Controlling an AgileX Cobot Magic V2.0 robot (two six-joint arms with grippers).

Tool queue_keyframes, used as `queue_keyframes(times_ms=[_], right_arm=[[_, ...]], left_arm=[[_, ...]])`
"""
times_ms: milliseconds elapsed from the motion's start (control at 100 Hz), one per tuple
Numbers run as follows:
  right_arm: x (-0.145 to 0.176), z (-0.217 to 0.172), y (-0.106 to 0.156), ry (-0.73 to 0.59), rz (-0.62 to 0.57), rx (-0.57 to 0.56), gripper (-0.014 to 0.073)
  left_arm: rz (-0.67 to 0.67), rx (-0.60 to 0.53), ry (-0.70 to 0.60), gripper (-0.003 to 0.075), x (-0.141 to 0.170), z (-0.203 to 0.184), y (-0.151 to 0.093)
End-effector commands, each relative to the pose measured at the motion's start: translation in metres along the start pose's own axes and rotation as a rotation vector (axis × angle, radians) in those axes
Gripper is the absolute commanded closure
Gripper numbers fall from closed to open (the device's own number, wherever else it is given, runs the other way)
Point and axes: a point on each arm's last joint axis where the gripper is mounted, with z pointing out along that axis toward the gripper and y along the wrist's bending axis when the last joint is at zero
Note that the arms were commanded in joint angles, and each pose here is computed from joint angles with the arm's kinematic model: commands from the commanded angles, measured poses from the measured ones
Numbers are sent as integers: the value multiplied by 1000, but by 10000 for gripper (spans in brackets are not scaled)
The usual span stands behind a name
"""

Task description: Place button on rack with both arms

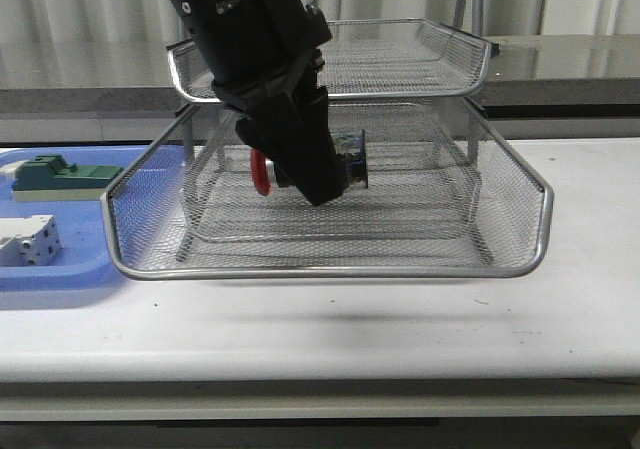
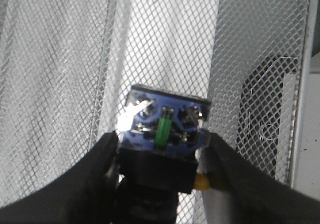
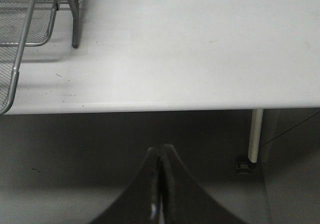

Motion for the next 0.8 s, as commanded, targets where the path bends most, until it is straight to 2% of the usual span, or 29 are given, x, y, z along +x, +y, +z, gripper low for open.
queue_keyframes(times_ms=[0,90,190,510,790], right_arm=[[-12,-7,-1,-87,-7,5,663],[-12,-7,-1,-87,-7,5,663],[-12,-7,-1,-87,-7,5,663],[-12,-7,-1,-87,-7,5,663],[-12,-7,-1,-87,-7,5,663]], left_arm=[[0,-55,-96,455,-15,-26,-3],[0,-55,-96,263,-15,-26,-3],[0,-55,-96,151,-15,-26,-3],[6,-70,-126,153,-21,-44,-6],[-45,-180,-218,156,-18,-111,-16]])
